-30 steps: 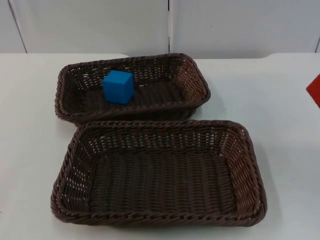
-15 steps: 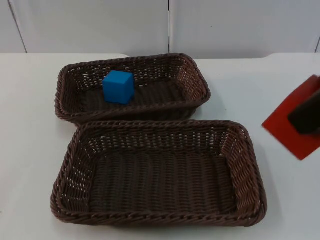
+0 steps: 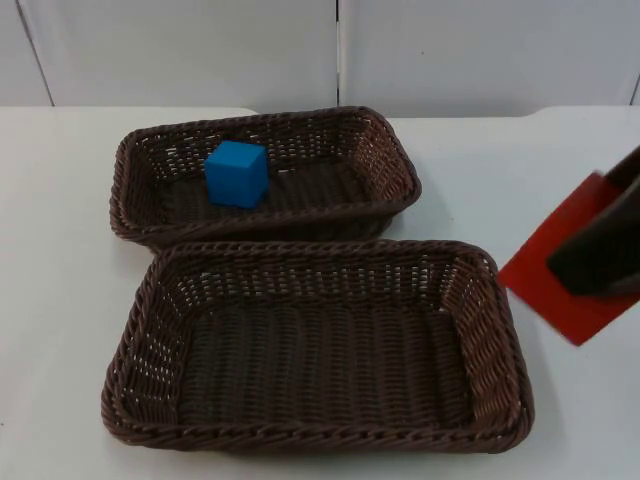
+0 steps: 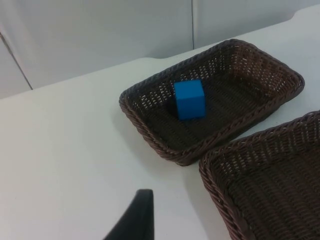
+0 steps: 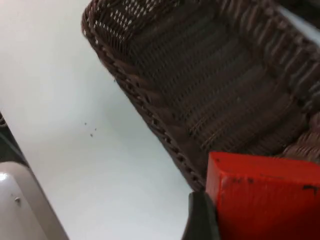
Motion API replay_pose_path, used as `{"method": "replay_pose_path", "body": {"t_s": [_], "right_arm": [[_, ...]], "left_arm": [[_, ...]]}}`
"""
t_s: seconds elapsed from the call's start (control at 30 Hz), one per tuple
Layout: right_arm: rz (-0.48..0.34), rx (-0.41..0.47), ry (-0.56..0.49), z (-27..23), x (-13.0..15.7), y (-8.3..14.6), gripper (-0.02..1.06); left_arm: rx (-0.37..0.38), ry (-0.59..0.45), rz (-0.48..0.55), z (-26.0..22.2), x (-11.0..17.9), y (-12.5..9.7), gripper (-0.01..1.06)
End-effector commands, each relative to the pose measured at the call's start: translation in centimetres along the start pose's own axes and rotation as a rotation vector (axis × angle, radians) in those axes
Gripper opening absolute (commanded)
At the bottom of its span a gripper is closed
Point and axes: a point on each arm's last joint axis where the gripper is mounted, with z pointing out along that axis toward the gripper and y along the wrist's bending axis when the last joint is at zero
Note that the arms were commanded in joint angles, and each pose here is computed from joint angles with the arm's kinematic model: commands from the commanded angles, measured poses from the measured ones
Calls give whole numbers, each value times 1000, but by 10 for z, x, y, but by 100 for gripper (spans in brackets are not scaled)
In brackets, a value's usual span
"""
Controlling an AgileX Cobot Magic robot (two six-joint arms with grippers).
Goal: Pick up one cube with the left hand and place it into the upper basket. Pick up one cube with the right hand and place it into the lower basket.
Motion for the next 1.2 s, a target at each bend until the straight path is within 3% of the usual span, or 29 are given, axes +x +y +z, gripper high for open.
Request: {"method": "replay_pose_path", "body": {"t_s": [0.0,0.17,0.6,0.77,1.17], "right_arm": [[13,-9,4,11,-5,-2,0],[47,-40,71,42,-16,-8,0],[-42,-105,161,134,-69,6,0],[-62,-100,200,175,-74,3,0],[-41,-53,163,223,-65,-5,1]], "left_arm": [[4,-13,-3,0,0,0,105],[4,-13,-3,0,0,0,105],[4,-13,-3,0,0,0,105],[4,-13,-3,0,0,0,105],[4,-13,-3,0,0,0,105]]}}
